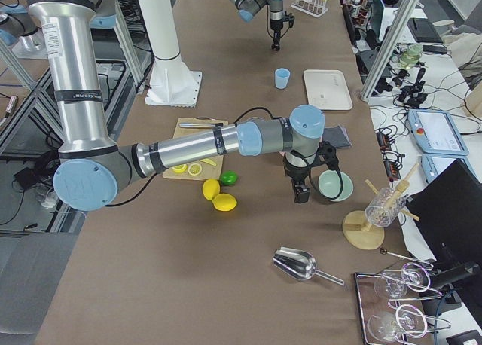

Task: Put ice and cherries in cup
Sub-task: 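Lower the left gripper onto the dark cherries and grasp them, then carry the cherries with the left gripper over the blue cup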

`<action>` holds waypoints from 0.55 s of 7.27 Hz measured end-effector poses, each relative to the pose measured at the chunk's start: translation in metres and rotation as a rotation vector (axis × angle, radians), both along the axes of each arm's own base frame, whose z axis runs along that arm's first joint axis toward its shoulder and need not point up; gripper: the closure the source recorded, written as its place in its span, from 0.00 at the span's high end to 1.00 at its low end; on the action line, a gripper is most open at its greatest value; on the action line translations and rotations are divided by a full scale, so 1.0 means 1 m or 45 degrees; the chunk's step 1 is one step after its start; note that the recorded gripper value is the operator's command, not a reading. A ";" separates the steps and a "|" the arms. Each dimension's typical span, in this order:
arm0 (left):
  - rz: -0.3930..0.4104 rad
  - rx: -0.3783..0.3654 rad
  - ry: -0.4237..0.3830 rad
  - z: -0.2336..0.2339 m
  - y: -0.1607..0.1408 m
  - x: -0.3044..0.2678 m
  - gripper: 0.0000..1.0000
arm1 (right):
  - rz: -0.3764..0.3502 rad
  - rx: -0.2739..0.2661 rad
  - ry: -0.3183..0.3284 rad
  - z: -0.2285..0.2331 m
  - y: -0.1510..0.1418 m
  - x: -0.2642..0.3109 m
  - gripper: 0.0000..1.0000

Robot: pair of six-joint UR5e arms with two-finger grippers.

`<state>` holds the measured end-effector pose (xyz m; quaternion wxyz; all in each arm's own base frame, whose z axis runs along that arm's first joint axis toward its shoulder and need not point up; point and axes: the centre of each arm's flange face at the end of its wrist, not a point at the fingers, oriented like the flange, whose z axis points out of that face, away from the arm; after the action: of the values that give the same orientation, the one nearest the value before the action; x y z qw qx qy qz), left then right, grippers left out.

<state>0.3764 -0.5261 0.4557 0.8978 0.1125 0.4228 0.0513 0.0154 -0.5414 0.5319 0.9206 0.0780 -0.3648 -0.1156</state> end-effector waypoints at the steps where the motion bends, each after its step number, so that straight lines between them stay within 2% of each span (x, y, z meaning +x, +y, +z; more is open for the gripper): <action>1: -0.007 0.015 0.020 -0.024 0.003 -0.005 0.00 | 0.002 -0.002 -0.001 0.001 0.001 0.001 1.00; 2: -0.012 0.010 0.030 -0.064 0.005 -0.013 0.00 | 0.003 -0.004 -0.001 0.002 0.002 0.002 1.00; 4: -0.037 -0.029 0.062 -0.184 -0.004 -0.010 0.00 | 0.005 -0.007 -0.002 0.004 0.005 0.003 1.00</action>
<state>0.3668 -0.5304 0.2715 0.8891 0.1098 0.4432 0.0307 0.0180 -0.5367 0.5355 0.9208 0.0761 -0.3656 -0.1126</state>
